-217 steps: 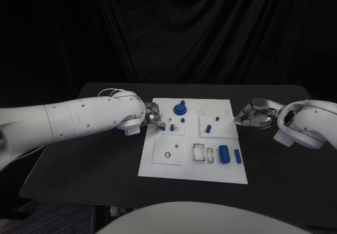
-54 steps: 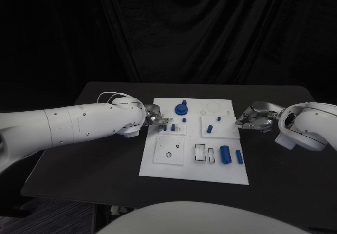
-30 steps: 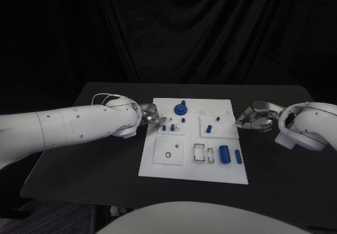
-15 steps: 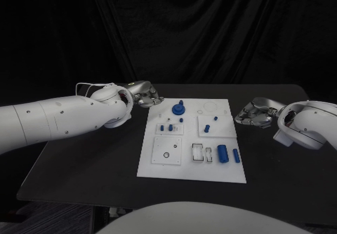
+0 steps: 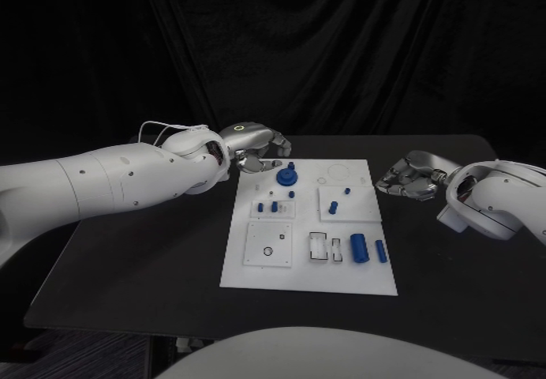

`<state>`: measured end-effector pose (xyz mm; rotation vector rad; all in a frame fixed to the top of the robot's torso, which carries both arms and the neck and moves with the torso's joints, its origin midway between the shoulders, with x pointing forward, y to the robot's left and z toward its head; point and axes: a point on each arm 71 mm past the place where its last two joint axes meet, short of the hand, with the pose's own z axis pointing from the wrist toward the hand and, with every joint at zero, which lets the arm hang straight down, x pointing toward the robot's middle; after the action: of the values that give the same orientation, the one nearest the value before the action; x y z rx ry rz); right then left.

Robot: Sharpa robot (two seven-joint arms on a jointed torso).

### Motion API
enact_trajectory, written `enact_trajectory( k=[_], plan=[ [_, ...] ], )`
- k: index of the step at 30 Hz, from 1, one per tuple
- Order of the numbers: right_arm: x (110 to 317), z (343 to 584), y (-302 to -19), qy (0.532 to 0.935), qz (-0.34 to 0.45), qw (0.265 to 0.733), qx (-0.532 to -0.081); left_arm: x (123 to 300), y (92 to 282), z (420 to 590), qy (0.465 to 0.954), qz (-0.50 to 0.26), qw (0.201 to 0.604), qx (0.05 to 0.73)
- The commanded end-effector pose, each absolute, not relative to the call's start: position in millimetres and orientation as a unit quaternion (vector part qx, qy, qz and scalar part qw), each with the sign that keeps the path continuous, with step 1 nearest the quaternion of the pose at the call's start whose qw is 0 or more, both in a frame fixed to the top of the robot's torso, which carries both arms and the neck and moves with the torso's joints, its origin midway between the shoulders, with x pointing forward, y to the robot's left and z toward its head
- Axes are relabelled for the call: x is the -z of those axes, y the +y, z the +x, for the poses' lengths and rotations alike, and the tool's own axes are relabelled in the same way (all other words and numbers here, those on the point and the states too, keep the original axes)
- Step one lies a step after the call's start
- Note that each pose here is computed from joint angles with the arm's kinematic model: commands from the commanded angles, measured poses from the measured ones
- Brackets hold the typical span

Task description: Assemble the parts on the task board

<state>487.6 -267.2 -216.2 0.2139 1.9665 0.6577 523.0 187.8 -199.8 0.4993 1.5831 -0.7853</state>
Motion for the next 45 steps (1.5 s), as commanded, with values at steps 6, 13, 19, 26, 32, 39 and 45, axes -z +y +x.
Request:
enact_trajectory(
  k=[6,13,19,26,32,39,45],
  plan=[
    [214,487,-267,0.804,0.087,0.517,-0.281,220.7,172.3,518.7,0.694,0.301,0.574,0.312],
    [213,486,-268,0.802,0.088,0.52,-0.281,227.6,165.9,519.7,0.701,0.302,0.57,0.303],
    [214,486,-267,0.802,0.087,0.519,-0.282,233.2,159.8,520.6,0.704,0.303,0.567,0.301],
    [214,486,-266,0.803,0.086,0.517,-0.282,240.1,154.2,521.9,0.712,0.302,0.56,0.298],
    [214,487,-266,0.804,0.086,0.516,-0.281,246.8,150.9,521.6,0.721,0.301,0.55,0.296],
    [215,487,-265,0.806,0.085,0.514,-0.281,253.6,147.6,522.6,0.727,0.301,0.542,0.295],
    [215,487,-267,0.806,0.088,0.515,-0.28,260.3,145.3,522.2,0.731,0.301,0.536,0.295]
  ],
)
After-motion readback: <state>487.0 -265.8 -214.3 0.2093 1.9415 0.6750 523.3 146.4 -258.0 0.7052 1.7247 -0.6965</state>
